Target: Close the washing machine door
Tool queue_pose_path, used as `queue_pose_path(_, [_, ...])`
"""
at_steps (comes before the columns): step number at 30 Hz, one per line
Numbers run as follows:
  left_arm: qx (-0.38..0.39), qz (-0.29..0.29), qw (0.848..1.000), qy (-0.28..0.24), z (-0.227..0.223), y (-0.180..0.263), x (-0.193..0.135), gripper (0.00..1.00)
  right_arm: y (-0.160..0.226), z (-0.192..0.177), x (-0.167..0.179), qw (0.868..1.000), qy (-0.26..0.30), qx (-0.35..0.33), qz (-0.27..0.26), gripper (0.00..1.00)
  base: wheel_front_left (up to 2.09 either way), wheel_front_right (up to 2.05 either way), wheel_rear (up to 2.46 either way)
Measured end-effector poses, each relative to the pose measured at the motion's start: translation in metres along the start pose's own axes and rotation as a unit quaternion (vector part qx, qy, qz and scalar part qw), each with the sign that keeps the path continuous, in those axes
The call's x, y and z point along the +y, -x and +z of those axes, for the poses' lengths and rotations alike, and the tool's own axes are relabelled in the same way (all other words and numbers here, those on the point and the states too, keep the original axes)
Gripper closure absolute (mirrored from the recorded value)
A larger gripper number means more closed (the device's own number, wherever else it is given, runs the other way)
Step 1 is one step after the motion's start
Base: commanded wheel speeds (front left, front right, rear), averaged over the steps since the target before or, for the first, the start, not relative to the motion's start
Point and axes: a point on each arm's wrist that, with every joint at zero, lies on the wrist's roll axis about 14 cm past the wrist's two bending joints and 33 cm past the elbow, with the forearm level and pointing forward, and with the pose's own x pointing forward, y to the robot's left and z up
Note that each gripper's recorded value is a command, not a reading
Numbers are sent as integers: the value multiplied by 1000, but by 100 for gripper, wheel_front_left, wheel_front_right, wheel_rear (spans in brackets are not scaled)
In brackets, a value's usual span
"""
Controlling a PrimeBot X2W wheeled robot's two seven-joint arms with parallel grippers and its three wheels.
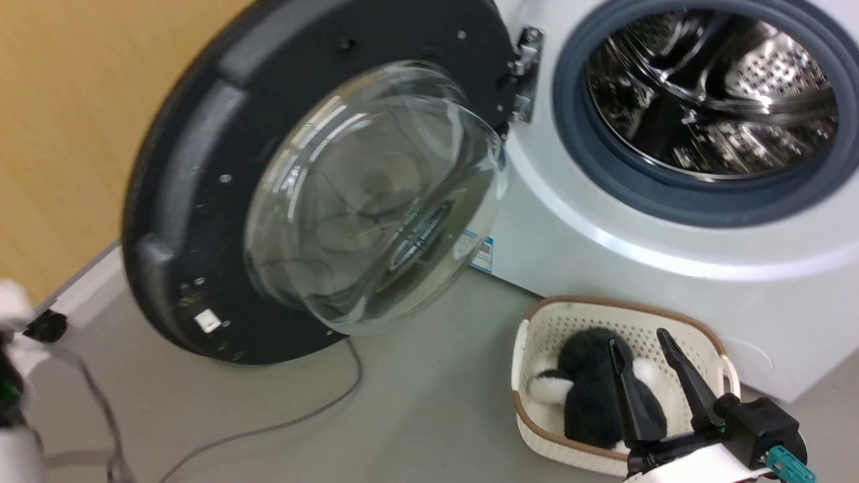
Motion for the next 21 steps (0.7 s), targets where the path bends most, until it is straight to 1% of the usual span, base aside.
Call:
queue_pose_path(1, [-5, 9, 999, 39, 2, -9, 1, 100, 1, -1, -2, 1000, 0, 1, -3, 0, 0, 0, 0])
queue_pose_path(2, [-1, 10, 998, 56, 1, -16, 2, 100, 2, -2, -5, 1000, 1, 2, -6, 0, 0, 0, 0])
queue_pose_path(4, [14, 18, 997, 73, -4, -30, 7, 100, 4, -4, -10, 1000, 0, 5, -14, 0, 0, 0, 0])
queue_pose_path(5, [27, 27, 995, 95, -10, -35, 10, 100, 5, -5, -12, 1000, 0, 6, -18, 0, 0, 0, 0])
queue_pose_path(7, [60, 47, 988, 136, -26, -40, 15, 100, 6, -7, -17, 1000, -2, 7, -25, 0, 0, 0, 0])
queue_pose_path(9, [108, 66, 977, 171, -50, -42, 17, 100, 8, -8, -21, 1000, -3, 9, -30, 0, 0, 0, 0])
queue_pose_path(11, [155, 93, 961, 208, -74, -39, 20, 100, 9, -10, -25, 999, -3, 11, -35, 0, 0, 0, 0])
queue_pose_path(13, [201, 110, 937, 264, -94, -35, 18, 100, 9, -9, -27, 999, -2, 10, -37, 0, 0, 0, 0])
queue_pose_path(14, [223, 110, 926, 283, -103, -32, 14, 100, 10, -9, -27, 999, -1, 10, -38, 0, 0, 0, 0])
queue_pose_path(15, [243, 109, 918, 294, -111, -28, 11, 100, 10, -9, -27, 999, -1, 10, -39, 0, 0, 0, 0])
queue_pose_path(17, [267, 98, 908, 308, -120, -24, 6, 100, 11, -8, -28, 999, 0, 9, -40, 0, 0, 0, 0])
queue_pose_path(19, [287, 81, 897, 326, -125, -20, -3, 100, 12, -6, -29, 999, 1, 7, -42, 0, 0, 0, 0])
queue_pose_path(21, [314, 57, 883, 344, -132, -14, -17, 100, 12, -4, -29, 999, 3, 5, -42, 0, 0, 0, 0])
